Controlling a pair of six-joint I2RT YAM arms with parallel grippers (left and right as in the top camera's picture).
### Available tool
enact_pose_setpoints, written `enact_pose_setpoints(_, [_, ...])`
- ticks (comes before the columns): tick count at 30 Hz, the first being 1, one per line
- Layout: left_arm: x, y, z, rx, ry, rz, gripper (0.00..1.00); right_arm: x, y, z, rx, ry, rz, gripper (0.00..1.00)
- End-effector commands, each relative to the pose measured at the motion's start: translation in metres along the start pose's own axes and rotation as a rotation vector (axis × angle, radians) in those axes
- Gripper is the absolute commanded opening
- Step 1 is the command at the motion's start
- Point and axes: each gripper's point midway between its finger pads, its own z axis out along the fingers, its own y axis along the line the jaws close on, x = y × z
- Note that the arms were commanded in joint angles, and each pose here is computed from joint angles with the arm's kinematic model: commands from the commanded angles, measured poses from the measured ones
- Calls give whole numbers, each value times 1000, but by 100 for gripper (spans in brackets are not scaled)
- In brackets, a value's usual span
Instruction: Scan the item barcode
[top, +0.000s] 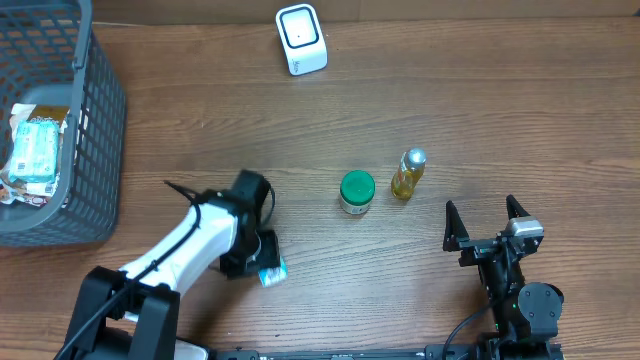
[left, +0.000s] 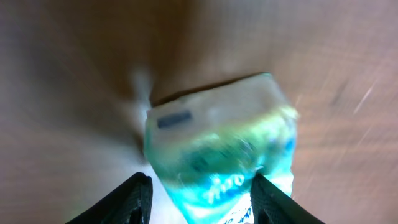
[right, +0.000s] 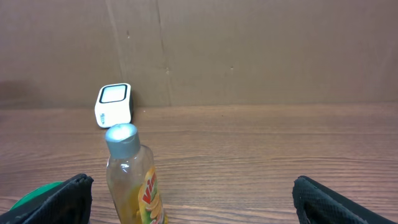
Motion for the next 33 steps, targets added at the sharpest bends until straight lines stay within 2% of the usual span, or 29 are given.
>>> enact_pose_setpoints(1, [-66, 7, -34, -83, -240, -24, 50, 3, -2, 0, 9, -1, 2, 100])
enact_pose_setpoints(5, [-112, -11, -56, -27, -423, 47, 48, 3, -2, 0, 9, -1, 2, 100])
enact_pose_setpoints(9, [-126, -19, -65, -6, -484, 84, 51, 3, -2, 0, 9, -1, 2, 100])
enact_pose_setpoints(11, [-119, -19, -74, -18, -441, 85, 57, 3, -2, 0, 9, -1, 2, 100])
enact_pose_setpoints(16, [-84, -18, -87, -21, -264, 94, 56, 3, -2, 0, 9, -1, 2, 100])
enact_pose_setpoints(19, [-56, -14, -79, -14, -139, 88, 51, 3, -2, 0, 9, -1, 2, 100])
enact_pose_setpoints(23, [-29, -6, -57, -12, -33, 77, 39, 3, -2, 0, 9, -1, 2, 100])
enact_pose_setpoints(26, [-20, -9, -43, 32, 2, 73, 35, 3, -2, 0, 9, -1, 2, 100])
enact_pose_setpoints(33, [-23, -8, -27, 45, -27, 78, 36, 3, -2, 0, 9, -1, 2, 100])
